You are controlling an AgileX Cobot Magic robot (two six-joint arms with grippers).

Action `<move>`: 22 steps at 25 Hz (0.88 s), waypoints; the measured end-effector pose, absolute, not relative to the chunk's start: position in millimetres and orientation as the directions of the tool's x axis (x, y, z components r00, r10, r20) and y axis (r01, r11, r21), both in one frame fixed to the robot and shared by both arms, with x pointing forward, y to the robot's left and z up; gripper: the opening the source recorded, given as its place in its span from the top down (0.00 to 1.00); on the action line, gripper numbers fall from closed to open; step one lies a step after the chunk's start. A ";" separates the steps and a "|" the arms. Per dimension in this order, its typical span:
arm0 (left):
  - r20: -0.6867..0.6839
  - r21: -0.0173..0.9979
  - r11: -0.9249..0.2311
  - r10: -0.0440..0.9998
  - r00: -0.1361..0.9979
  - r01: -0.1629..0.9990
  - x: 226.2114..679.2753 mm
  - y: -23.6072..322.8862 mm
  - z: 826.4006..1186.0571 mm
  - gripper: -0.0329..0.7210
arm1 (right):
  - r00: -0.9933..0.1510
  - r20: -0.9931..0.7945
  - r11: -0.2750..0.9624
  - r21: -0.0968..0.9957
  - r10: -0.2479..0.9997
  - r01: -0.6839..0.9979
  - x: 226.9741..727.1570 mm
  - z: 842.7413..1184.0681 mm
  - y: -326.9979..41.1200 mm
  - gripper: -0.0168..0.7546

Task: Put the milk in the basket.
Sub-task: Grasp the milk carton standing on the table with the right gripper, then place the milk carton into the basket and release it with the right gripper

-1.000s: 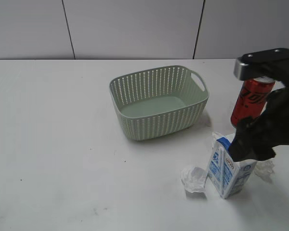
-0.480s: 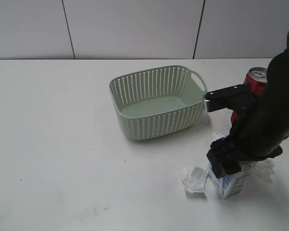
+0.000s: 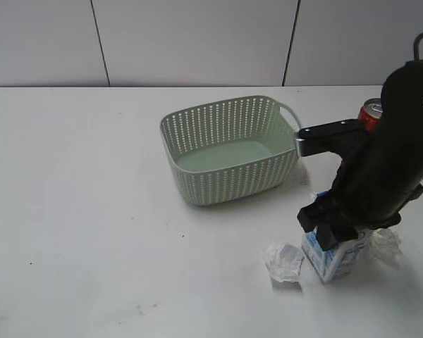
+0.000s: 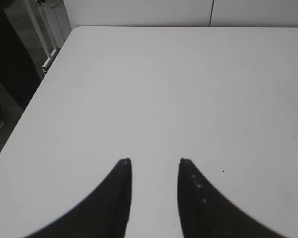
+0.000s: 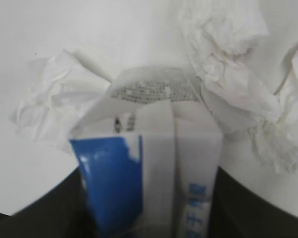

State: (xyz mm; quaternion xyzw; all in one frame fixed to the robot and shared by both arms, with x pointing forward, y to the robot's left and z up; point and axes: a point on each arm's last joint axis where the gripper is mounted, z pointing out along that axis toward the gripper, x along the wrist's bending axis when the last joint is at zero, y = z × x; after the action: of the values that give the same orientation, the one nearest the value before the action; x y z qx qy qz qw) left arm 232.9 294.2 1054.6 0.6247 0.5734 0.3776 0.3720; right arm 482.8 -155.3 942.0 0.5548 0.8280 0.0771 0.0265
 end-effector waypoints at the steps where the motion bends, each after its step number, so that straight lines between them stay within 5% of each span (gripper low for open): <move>1: 0.045 0.898 -0.066 0.997 0.057 0.436 232.9 294.2 1054.6 0.64 | -0.383 0.042 0.373 0.154 0.923 0.915 484.9 945.9 -154.1 0.53; 7: 0.045 0.898 -0.066 0.997 0.057 0.436 232.9 294.2 1054.6 0.64 | -0.389 0.049 0.374 0.191 0.920 0.908 499.2 995.7 -145.4 0.53; 16: 0.045 0.898 -0.066 0.997 0.057 0.436 232.9 294.2 1054.6 0.64 | -0.463 0.054 0.386 0.471 0.885 0.793 544.1 1123.6 -118.1 0.53; 22: 0.045 0.898 -0.066 0.997 0.057 0.436 232.9 294.2 1054.6 0.64 | -0.488 0.042 0.420 0.446 0.872 0.790 599.3 1118.3 -85.6 0.53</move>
State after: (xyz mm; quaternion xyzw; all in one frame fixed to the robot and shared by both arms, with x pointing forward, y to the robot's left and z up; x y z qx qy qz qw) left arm 232.9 294.2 1054.6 0.6247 0.5734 0.3776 0.3720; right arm 599.3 -85.6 1118.3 0.4965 0.8370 0.2080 0.0985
